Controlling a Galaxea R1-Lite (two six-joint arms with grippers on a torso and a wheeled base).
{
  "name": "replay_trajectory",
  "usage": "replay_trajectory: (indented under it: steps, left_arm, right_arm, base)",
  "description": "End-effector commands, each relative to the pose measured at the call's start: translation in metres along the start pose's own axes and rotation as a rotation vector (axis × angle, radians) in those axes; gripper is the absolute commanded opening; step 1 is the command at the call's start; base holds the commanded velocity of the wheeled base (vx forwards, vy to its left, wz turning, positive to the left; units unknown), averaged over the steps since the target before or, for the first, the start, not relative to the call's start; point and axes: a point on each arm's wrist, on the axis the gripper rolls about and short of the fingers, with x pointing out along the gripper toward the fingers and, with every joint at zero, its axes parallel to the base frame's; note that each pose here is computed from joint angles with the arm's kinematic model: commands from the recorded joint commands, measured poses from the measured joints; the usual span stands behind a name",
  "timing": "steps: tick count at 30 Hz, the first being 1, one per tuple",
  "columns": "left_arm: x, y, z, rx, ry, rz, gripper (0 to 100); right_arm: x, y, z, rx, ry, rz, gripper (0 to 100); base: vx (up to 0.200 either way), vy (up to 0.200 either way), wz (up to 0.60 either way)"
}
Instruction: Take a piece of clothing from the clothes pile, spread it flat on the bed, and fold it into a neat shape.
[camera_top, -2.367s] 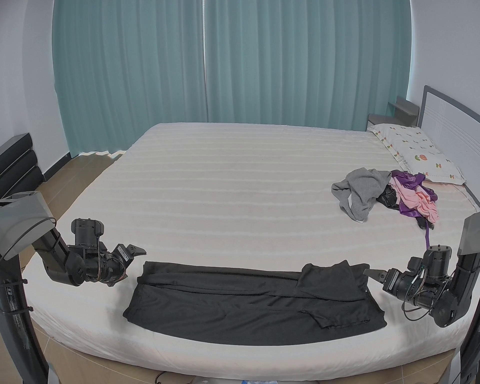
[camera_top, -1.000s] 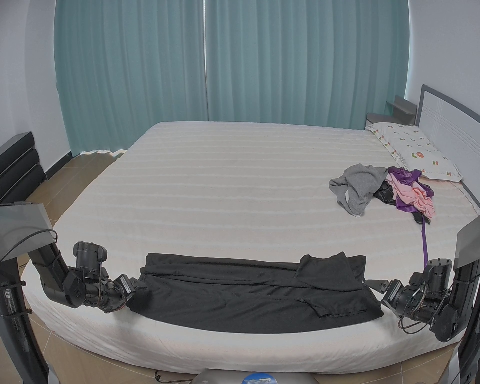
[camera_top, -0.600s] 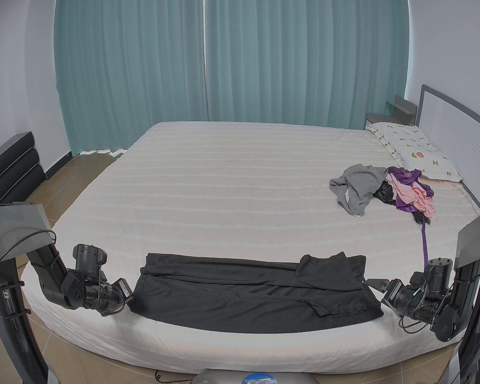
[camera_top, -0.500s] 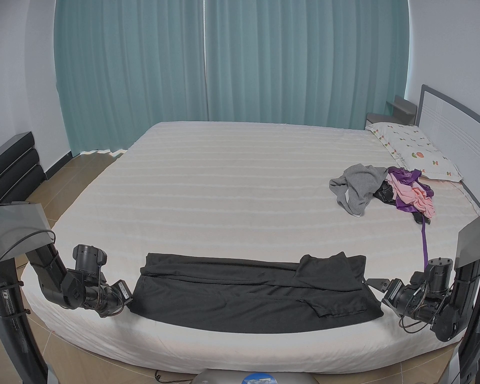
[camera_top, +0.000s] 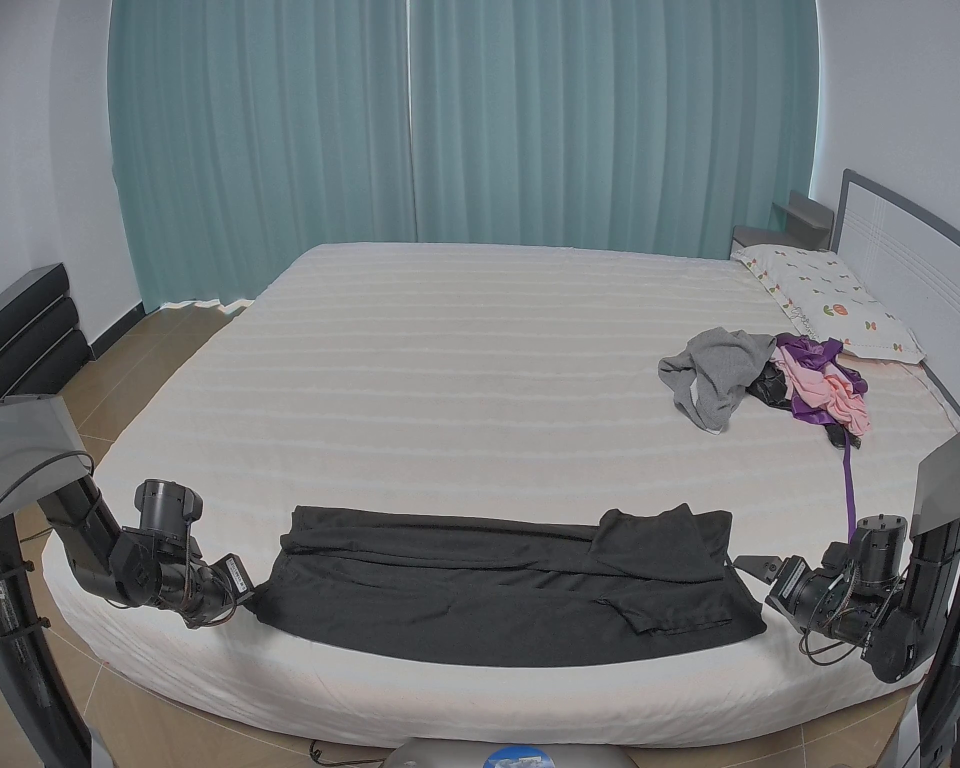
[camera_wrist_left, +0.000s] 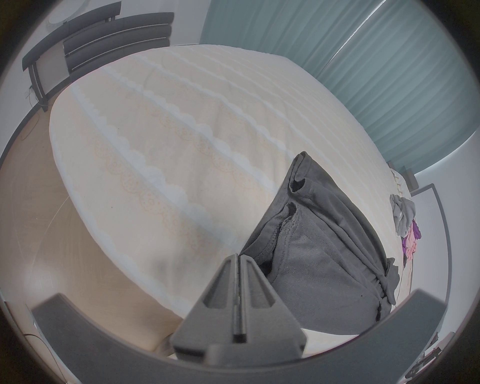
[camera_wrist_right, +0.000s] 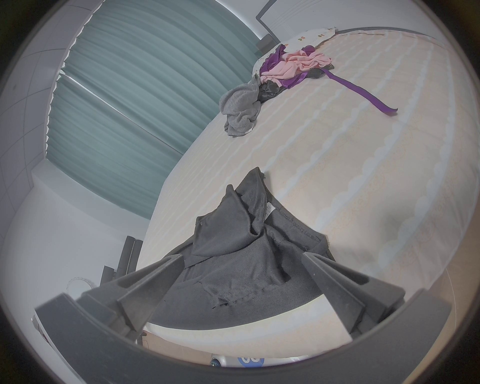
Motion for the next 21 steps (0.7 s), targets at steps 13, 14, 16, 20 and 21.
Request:
replay_trajectory:
  steps: [13, 14, 16, 20, 21]
  left_arm:
    - [-0.019, -0.013, 0.025, -0.009, -0.011, -0.226, 100]
    - [-0.019, -0.014, 0.026, -0.005, -0.008, -0.24, 100]
    - [-0.017, -0.024, 0.039, 0.019, -0.001, -0.333, 100]
    - [0.003, -0.034, 0.055, 0.067, 0.0, -0.387, 100]
    - [0.012, -0.035, 0.058, 0.1, -0.002, -0.386, 100]
  right_arm:
    - [-0.005, 0.001, 0.0, -0.002, -0.01, 0.004, 100]
    - [-0.005, 0.001, 0.0, -0.002, -0.01, 0.004, 100]
    - [-0.005, 0.001, 0.0, -0.003, -0.008, 0.005, 100]
    - [-0.005, 0.001, 0.0, -0.003, -0.008, 0.005, 100]
    - [-0.005, 0.001, 0.0, -0.003, -0.008, 0.005, 100]
  base:
    - [0.0, 0.0, 0.0]
    - [0.0, 0.0, 0.0]
    - [0.0, 0.0, 0.0]
    - [0.0, 0.0, 0.0]
    - [0.0, 0.0, 0.0]
